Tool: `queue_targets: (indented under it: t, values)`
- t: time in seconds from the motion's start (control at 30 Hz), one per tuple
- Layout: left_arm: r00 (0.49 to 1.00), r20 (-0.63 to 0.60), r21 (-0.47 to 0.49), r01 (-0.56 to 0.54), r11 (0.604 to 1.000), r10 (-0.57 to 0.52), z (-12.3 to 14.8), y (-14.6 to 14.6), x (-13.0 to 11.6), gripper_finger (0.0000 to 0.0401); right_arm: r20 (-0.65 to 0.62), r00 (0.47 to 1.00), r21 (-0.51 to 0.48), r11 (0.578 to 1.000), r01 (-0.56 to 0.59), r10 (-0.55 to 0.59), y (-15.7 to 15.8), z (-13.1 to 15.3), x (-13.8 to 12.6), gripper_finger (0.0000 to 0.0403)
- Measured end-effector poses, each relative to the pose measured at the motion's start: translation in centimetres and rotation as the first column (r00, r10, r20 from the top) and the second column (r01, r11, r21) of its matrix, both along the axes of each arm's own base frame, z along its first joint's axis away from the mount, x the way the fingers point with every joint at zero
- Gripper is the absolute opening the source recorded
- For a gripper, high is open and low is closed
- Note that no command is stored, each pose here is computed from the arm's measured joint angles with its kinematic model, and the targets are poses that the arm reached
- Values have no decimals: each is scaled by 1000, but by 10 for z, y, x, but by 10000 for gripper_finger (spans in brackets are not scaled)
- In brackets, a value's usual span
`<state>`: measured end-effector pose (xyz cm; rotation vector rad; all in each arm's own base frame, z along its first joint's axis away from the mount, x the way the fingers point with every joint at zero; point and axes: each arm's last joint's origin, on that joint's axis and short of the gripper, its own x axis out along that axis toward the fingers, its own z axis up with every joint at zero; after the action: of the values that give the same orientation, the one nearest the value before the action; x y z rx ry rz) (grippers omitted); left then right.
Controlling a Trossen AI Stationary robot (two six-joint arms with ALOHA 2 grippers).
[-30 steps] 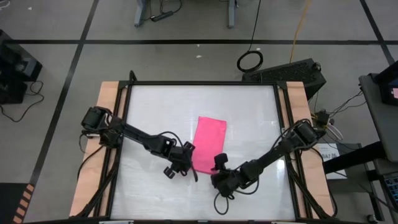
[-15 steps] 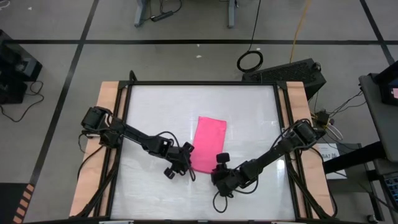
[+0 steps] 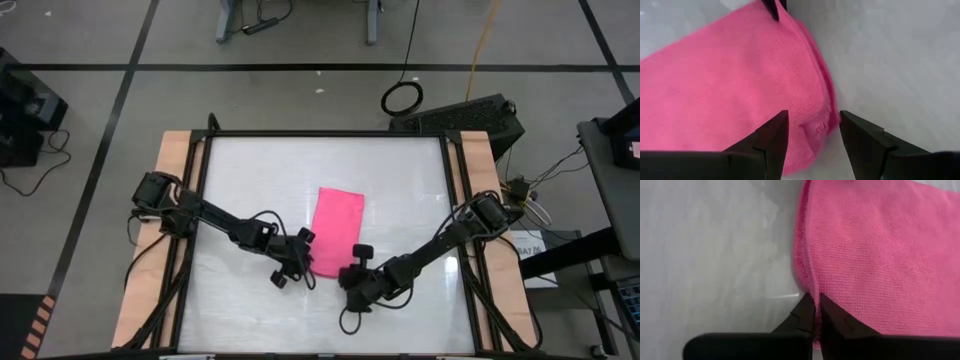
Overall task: Roll towel
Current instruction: Roll the pink microfiber cloth
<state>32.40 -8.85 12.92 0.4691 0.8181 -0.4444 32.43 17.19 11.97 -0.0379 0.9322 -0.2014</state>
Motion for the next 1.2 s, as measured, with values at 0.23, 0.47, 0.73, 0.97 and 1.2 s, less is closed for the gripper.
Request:
queue_targets:
  t: [0.23, 0.47, 0.73, 0.97, 1.2]
  values:
    - [997, -57, -71, -60, 996, 56, -14, -4, 2, 182, 55, 994, 113, 990, 84, -91, 2, 5, 3, 2]
    - [995, -55, -89, -86, 992, 81, -14, -5, 2, 181, 79, 980, 212, 964, 162, -182, 2, 18, 1, 1]
    - [987, -73, -146, -152, 977, 142, -14, -4, 3, 110, 71, 952, 306, 915, 262, -296, 4, 21, -2, 0]
    - [988, -89, -221, -144, 965, 127, -14, -5, 4, 13, -8, 951, 333, 896, 294, -309, 4, 17, -7, 0]
    - [960, -190, -372, -264, 890, 205, -13, 4, 7, 13, -70, 934, 394, 850, 349, -351, 3, 10, -13, 0]
